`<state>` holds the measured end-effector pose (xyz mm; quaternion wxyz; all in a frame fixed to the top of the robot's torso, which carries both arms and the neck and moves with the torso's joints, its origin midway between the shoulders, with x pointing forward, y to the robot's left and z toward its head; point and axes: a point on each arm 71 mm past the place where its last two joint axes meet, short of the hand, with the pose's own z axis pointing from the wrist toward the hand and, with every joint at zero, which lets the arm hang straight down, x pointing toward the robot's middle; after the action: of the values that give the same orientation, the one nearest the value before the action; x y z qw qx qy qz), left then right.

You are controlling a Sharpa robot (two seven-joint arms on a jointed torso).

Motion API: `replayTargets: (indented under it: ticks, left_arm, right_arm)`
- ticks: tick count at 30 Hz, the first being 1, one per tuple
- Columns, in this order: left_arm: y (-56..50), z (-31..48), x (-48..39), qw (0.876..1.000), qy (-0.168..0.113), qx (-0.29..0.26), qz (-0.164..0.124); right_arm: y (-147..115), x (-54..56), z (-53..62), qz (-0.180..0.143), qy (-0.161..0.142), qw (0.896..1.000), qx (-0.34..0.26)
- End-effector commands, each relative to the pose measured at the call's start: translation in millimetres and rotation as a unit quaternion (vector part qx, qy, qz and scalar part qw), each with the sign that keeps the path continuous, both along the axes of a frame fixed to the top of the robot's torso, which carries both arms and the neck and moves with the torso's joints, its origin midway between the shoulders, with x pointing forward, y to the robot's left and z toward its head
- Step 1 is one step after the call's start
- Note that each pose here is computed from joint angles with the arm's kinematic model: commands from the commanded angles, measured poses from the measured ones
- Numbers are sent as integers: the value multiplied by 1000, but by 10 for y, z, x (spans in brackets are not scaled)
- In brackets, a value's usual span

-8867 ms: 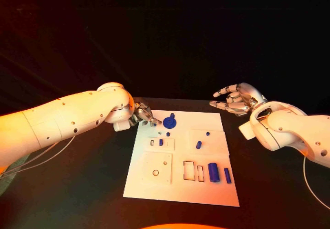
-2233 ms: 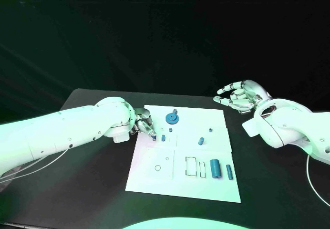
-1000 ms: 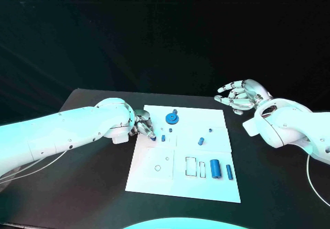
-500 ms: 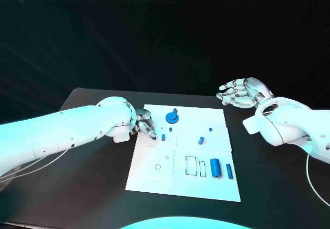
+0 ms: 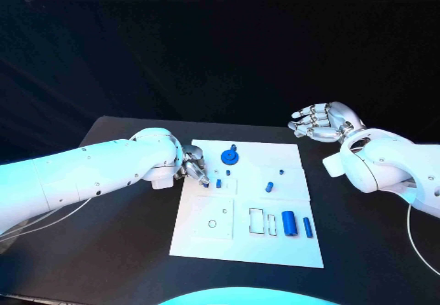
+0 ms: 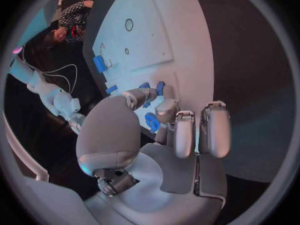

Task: Assemble the parts on the task board

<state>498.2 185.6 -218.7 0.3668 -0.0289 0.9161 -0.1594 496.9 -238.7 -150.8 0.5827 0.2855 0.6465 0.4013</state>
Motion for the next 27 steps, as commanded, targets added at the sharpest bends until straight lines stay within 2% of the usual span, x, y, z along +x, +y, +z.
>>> replayTargets:
  ticks: [1,12,27]
  left_arm:
    - [-43,-55,-44,1000,19,6,-16]
    - [-52,-55,-17,1000,12,5,-10]
    - [-38,-60,-23,1000,16,7,-12]
  right_arm:
    - [21,-4,3,12,-2,1000,7]
    - [20,-6,3,11,-2,1000,8]
    - [19,-6,1,11,-1,1000,7]
